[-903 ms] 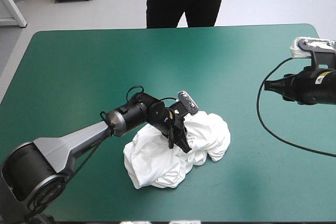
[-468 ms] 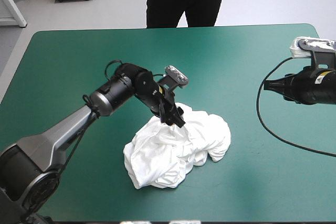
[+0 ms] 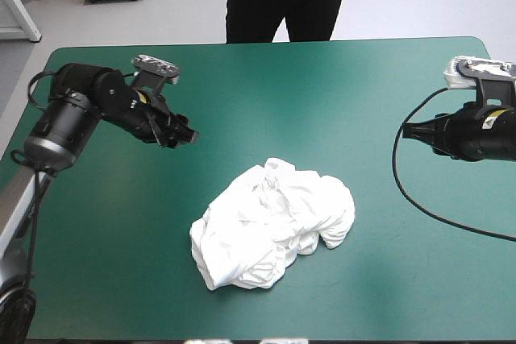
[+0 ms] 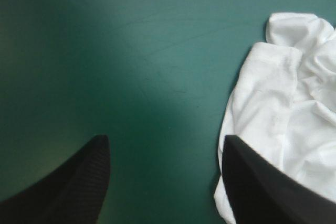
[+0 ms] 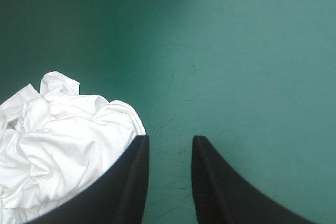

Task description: Fold the cloth

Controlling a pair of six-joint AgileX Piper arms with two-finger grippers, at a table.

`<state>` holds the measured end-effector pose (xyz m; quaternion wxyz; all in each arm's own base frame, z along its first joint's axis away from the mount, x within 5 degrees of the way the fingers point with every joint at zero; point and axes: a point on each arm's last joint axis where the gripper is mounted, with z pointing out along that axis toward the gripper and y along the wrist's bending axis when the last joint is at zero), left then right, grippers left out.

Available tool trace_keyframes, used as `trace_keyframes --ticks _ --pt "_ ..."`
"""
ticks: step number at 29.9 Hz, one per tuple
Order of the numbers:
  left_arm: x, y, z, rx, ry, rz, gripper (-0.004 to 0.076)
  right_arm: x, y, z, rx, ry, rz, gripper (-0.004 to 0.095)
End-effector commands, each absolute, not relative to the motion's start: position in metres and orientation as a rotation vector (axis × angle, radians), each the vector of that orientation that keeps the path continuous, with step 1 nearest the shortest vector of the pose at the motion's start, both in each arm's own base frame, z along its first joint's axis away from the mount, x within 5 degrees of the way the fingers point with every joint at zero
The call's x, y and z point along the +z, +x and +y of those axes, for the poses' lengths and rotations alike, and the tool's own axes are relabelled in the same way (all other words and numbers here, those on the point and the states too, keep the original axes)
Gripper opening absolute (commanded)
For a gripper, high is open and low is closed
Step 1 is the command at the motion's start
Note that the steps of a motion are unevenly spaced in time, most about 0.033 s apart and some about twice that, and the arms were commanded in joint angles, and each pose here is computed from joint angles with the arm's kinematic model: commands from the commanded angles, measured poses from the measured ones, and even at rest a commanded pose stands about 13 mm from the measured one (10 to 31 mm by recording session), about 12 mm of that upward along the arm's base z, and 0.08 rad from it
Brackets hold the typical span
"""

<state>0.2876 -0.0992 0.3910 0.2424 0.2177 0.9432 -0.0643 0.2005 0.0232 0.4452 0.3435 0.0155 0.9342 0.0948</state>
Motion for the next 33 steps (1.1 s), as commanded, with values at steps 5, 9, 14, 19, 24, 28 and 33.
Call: trace_keyframes --ticks 5,9,14,19,24,28,33 --pt "0.389 0.234 -0.082 -0.255 0.513 2.644 0.0447 0.455 0.196 0.022 0.252 0.044 2.387 0.0266" --pt "0.361 0.222 -0.079 -0.265 0.437 2.756 0.0447 0.455 0.196 0.022 0.252 0.044 2.387 0.0266" --pt "0.324 0.216 -0.087 -0.37 0.42 2.832 0.0447 0.455 0.196 0.022 0.26 0.063 2.388 0.0266" --pt "0.298 0.208 -0.1 -0.388 0.452 2.853 0.0447 0.455 0.196 0.022 0.276 0.09 2.388 0.0266" --pt "0.281 0.205 -0.115 -0.403 0.475 2.816 0.0447 0.455 0.196 0.022 0.276 0.09 2.388 0.0266" --pt "0.272 0.212 -0.119 -0.388 0.472 2.823 0.0447 0.455 0.196 0.023 0.28 0.092 2.388 0.0266" --pt "0.251 0.226 -0.123 -0.325 0.494 2.88 0.0447 0.455 0.195 0.023 0.292 0.091 2.388 0.0266"
